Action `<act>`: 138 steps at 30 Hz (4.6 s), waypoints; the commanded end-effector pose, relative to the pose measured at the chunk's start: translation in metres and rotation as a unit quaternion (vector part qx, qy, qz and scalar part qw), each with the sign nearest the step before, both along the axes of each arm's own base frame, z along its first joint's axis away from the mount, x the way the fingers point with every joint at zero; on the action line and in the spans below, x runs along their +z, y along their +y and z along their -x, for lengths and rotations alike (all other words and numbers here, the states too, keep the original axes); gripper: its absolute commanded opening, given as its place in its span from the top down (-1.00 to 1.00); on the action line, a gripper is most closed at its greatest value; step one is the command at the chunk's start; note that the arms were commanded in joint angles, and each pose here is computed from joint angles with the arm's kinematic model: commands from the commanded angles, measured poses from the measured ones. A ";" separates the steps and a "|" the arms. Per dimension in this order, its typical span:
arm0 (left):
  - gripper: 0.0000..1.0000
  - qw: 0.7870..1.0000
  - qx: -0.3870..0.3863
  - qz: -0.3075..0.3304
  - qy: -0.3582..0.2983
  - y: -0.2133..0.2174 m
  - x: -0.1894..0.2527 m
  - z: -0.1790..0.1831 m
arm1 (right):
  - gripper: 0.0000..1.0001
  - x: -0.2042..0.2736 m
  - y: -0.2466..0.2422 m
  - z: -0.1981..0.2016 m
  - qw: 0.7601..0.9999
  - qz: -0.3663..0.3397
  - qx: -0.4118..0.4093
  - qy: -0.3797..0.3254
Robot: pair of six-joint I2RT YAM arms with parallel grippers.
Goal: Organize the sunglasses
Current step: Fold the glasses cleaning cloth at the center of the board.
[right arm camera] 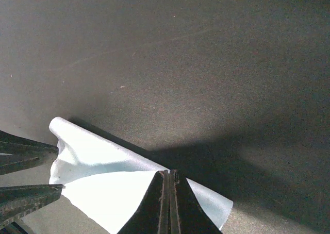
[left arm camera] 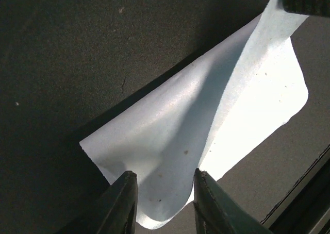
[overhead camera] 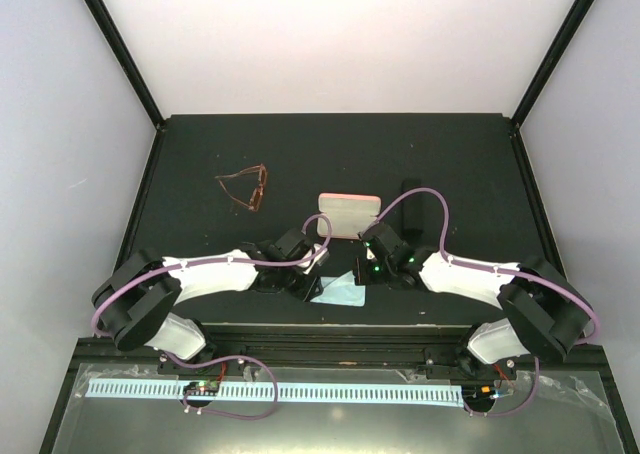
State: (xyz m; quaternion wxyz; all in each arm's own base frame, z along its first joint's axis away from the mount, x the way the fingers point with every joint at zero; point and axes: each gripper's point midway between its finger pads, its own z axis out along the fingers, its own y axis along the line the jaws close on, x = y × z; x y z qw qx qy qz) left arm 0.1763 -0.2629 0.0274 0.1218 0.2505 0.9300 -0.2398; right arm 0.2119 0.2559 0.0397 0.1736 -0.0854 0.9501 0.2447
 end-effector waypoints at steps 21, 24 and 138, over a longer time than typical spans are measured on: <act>0.75 0.999 -0.022 -0.023 -0.015 0.000 -0.005 0.005 | 0.98 0.007 0.001 -0.012 1.000 -0.007 -0.022 -0.008; 0.91 0.999 -0.023 -0.027 -0.016 0.000 -0.004 0.004 | 0.98 0.008 0.001 -0.012 1.000 -0.009 -0.021 -0.009; 0.72 0.987 0.154 -0.024 0.049 0.027 -0.019 -0.004 | 0.60 -0.015 -0.024 0.015 0.980 0.180 -0.066 -0.050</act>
